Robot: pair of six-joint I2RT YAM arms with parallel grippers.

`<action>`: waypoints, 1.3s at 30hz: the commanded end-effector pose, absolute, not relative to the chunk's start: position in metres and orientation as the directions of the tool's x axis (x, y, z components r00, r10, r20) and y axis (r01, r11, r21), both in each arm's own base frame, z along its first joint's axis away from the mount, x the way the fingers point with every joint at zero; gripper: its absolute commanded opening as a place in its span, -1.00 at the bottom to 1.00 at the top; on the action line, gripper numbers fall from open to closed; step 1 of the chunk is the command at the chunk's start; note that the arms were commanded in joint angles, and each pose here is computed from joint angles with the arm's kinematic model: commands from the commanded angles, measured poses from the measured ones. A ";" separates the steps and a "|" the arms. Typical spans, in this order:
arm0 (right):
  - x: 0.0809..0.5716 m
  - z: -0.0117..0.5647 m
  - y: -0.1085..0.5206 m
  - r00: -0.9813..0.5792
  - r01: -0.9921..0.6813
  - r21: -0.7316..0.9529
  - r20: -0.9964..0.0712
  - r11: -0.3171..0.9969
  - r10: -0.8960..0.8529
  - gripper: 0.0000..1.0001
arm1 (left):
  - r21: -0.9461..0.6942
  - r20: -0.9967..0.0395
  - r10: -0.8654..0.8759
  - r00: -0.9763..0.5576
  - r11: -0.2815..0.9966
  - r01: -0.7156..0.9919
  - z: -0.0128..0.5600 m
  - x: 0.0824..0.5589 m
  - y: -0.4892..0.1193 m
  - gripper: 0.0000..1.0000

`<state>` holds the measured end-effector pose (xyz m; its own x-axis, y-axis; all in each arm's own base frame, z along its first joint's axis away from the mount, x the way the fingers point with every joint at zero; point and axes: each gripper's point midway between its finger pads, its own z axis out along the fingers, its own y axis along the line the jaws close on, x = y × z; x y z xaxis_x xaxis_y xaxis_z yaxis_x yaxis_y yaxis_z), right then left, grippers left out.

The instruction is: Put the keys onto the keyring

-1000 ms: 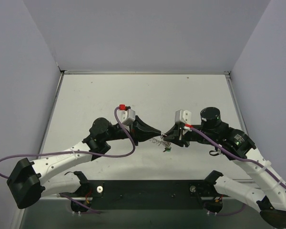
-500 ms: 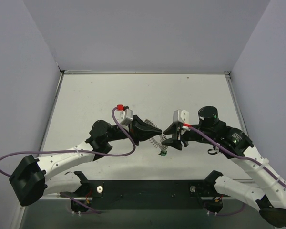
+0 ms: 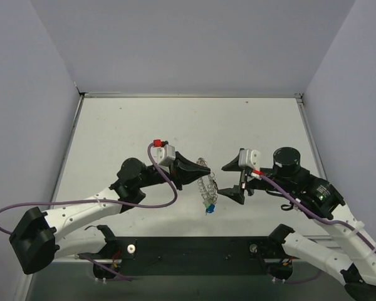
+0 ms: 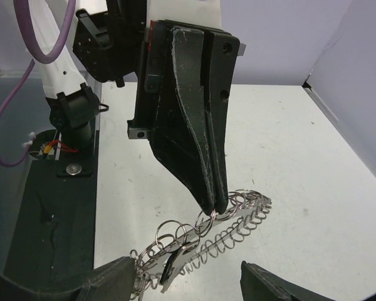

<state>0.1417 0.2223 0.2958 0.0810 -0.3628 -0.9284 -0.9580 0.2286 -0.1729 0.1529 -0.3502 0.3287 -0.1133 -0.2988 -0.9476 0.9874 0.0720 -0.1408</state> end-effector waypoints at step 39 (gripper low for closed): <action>0.172 0.261 0.204 -0.088 -0.873 -0.078 -0.946 0.482 -0.311 1.00 | -0.174 -0.978 -0.201 -0.053 0.652 0.738 0.261 0.475 -0.380 -1.00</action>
